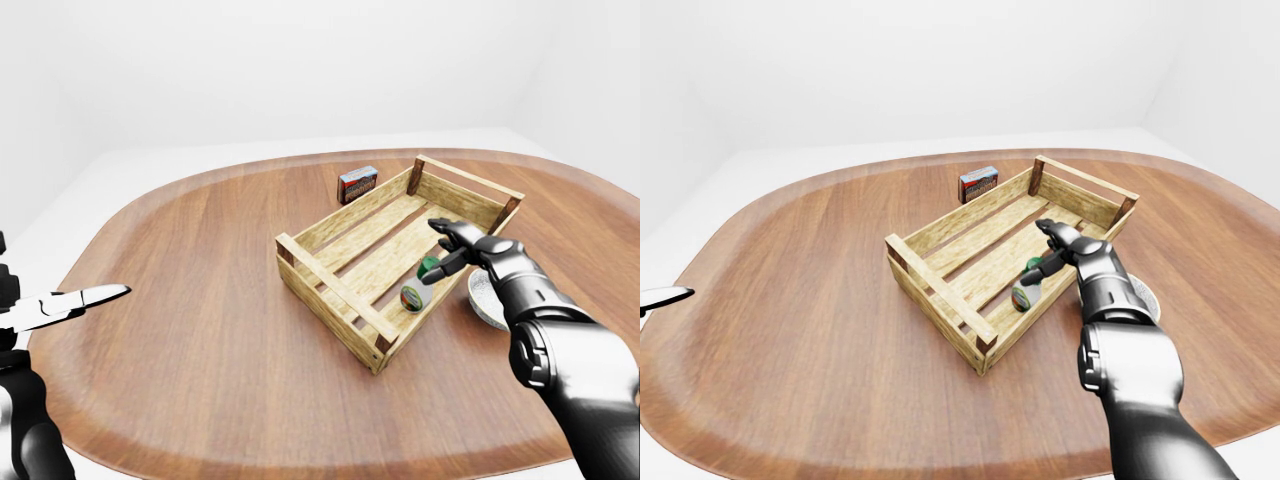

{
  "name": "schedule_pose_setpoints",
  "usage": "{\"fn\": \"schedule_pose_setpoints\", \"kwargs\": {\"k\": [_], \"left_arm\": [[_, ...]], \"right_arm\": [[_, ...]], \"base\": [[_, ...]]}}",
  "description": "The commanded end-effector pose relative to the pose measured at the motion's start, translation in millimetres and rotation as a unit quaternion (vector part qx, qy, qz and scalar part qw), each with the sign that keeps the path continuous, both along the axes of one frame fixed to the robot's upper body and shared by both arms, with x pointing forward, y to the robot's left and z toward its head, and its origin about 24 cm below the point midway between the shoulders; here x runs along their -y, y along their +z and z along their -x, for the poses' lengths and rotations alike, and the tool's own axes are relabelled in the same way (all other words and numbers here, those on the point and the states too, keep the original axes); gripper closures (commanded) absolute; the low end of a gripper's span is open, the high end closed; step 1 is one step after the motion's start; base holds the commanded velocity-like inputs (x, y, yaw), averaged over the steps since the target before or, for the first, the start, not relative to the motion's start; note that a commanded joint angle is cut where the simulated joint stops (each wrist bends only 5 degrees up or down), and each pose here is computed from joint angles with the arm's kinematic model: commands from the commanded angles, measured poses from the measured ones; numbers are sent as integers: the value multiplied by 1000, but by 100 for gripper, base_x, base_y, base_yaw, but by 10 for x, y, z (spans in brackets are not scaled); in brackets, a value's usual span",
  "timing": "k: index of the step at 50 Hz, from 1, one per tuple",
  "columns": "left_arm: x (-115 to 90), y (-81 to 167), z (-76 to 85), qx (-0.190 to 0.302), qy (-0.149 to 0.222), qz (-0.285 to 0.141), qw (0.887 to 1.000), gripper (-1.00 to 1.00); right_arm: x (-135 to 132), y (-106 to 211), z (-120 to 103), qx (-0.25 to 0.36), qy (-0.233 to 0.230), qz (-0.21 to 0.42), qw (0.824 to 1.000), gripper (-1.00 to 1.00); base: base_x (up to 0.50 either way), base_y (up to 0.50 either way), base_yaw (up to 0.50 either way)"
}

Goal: Pick up the salad dressing and put it in the tray.

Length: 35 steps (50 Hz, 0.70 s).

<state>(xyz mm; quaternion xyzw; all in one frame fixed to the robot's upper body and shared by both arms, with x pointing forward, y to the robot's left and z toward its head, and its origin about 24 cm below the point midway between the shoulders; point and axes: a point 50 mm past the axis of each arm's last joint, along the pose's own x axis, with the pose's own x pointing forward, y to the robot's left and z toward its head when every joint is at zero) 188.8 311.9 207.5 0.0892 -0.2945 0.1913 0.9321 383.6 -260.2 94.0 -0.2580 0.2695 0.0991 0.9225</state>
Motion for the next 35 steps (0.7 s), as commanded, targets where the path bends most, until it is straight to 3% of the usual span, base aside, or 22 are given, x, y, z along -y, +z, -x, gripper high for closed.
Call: {"fn": "schedule_pose_setpoints", "kwargs": {"k": [1, 13, 17, 27, 35], "left_arm": [[12, -1, 1, 0, -2, -1, 1000, -100], [31, -10, -17, -3, -5, -3, 1000, -100], [37, -2, -13, -1, -6, -4, 1000, -100], [40, -14, -23, -3, -7, -3, 1000, -100], [36, -7, -16, -1, -7, -2, 1000, -100]], "right_arm": [[-19, -69, 24, -10, 4, -3, 1000, -100], [-49, -68, 21, -21, 23, 5, 999, -100], [-130, 67, -49, -7, 55, 11, 998, -100], [-468, 784, -287, 59, 170, 55, 982, -100], [-645, 1263, -363, 117, 196, 100, 968, -100]], "base": [[0, 0, 0], [0, 0, 0], [0, 0, 0], [0, 0, 0], [0, 0, 0]]}}
